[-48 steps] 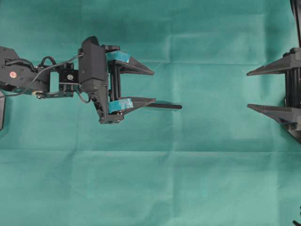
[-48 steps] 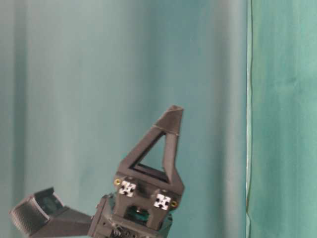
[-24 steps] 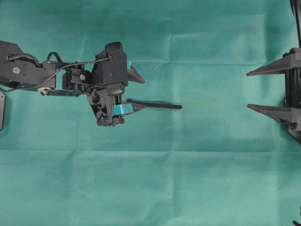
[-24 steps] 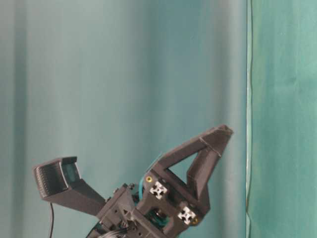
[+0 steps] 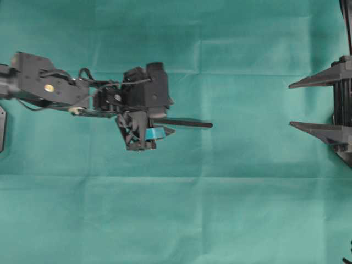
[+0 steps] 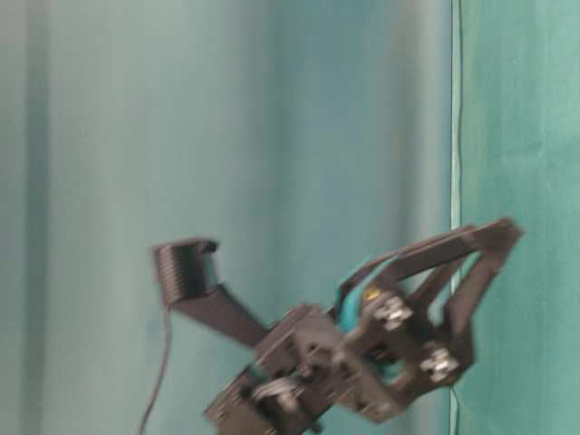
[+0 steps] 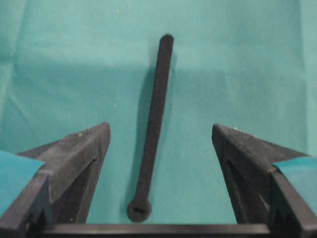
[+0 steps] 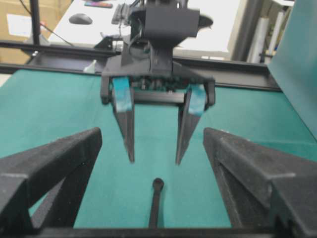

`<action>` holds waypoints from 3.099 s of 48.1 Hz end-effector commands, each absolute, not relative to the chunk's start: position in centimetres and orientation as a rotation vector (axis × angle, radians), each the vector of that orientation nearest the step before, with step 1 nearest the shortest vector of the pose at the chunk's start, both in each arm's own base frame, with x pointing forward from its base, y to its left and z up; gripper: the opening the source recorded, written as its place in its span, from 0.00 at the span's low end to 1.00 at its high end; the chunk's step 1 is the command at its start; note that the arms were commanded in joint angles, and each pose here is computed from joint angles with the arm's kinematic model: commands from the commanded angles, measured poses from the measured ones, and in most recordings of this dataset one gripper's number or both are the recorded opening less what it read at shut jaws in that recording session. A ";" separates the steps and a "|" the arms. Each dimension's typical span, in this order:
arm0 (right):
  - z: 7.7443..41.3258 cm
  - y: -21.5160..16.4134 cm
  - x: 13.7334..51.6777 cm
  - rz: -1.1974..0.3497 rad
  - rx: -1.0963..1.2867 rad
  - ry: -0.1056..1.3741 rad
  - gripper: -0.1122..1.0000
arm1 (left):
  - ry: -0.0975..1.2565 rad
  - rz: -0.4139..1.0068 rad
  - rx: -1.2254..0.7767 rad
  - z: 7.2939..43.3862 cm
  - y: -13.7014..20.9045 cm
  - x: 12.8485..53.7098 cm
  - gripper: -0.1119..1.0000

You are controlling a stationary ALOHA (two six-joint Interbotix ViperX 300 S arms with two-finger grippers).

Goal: Peel off the Velcro with your right arm.
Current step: 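Lower the left gripper and close it on the strip's end, then lift the strip with the left gripper, raising its free end upward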

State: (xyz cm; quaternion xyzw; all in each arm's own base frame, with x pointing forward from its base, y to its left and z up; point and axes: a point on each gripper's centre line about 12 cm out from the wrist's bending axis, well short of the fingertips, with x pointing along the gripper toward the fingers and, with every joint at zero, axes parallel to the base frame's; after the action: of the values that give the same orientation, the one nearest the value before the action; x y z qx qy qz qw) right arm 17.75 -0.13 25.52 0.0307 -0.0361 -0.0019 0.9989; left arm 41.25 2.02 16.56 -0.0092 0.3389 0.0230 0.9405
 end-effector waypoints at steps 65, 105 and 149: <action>25.4 -0.1 17.7 -0.003 0.061 -0.088 0.76 | 0.766 0.051 0.035 10.8 3.6 43.7 0.21; 29.2 0.1 18.2 0.016 -0.012 -0.162 0.76 | 0.550 0.018 0.032 21.9 1.3 41.6 0.19; 31.2 0.6 21.8 0.037 -0.312 -0.161 0.76 | 0.311 0.047 -0.341 29.3 -0.3 38.8 0.19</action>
State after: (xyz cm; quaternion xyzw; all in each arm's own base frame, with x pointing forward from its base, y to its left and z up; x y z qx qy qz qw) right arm 21.40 0.58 30.20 -0.1414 -0.0631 0.0208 0.9877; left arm 38.89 -0.06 27.71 -0.1575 0.1815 0.0289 0.9703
